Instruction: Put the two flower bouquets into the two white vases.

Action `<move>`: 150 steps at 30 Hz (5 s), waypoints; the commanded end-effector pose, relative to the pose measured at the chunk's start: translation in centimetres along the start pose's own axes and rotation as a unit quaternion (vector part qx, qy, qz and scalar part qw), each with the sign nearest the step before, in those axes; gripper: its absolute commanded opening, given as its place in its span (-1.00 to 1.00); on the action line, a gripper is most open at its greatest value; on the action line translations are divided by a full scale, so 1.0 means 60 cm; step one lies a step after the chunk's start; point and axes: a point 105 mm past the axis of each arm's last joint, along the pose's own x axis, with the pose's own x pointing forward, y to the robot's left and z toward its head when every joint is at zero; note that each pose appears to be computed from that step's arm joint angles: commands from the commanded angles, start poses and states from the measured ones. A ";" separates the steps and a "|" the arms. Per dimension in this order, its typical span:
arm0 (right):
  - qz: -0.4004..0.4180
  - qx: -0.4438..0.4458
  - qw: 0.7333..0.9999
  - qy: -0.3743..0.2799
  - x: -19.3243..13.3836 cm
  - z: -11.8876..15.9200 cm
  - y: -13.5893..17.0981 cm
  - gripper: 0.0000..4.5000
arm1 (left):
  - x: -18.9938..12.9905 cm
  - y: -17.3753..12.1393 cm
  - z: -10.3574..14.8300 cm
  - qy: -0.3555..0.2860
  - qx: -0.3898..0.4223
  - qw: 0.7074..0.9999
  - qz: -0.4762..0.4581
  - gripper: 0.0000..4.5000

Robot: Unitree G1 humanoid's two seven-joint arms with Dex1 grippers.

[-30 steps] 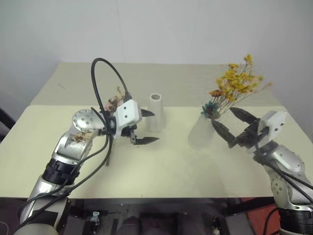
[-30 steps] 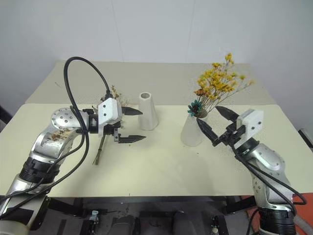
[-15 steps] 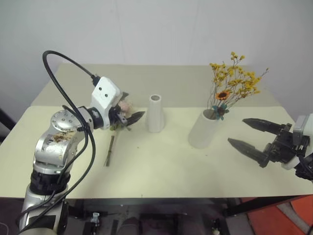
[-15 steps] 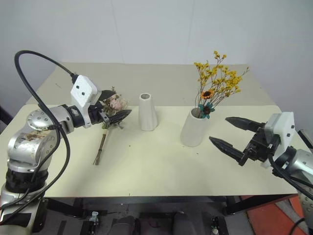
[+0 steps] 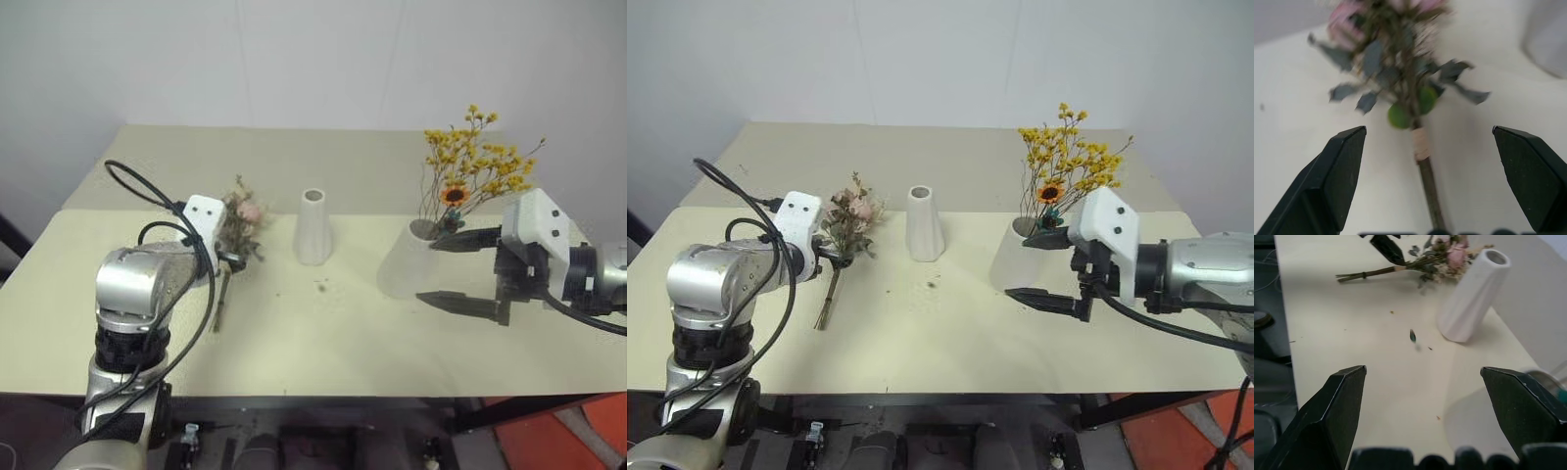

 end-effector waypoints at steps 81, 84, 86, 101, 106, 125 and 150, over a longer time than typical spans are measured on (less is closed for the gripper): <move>-0.219 -0.028 0.967 -0.126 0.011 0.002 0.021 1.00 | -0.081 -0.064 0.357 -0.574 -0.093 0.684 -0.441 -0.95; -0.224 -0.028 0.966 -0.124 0.010 0.002 0.020 1.00 | -0.071 -0.071 0.354 -0.563 -0.092 0.695 -0.438 -0.95; -0.228 -0.028 0.966 -0.120 0.010 -0.001 0.019 1.00 | -0.063 -0.074 0.350 -0.556 -0.098 0.700 -0.437 -0.95; -0.241 -0.023 0.964 -0.106 0.011 -0.010 0.014 1.00 | -0.030 -0.097 0.332 -0.524 -0.103 0.729 -0.428 -0.95; -0.243 -0.023 0.964 -0.103 0.012 -0.011 0.016 1.00 | -0.022 -0.104 0.327 -0.516 -0.106 0.734 -0.428 -0.95; -0.245 -0.024 0.964 -0.098 0.014 -0.014 0.018 1.00 | 0.003 -0.118 0.304 -0.492 -0.108 0.751 -0.427 -0.95; -0.246 -0.022 0.964 -0.095 0.019 -0.018 0.016 1.00 | 0.019 -0.146 0.268 -0.483 -0.032 0.762 -0.431 -0.95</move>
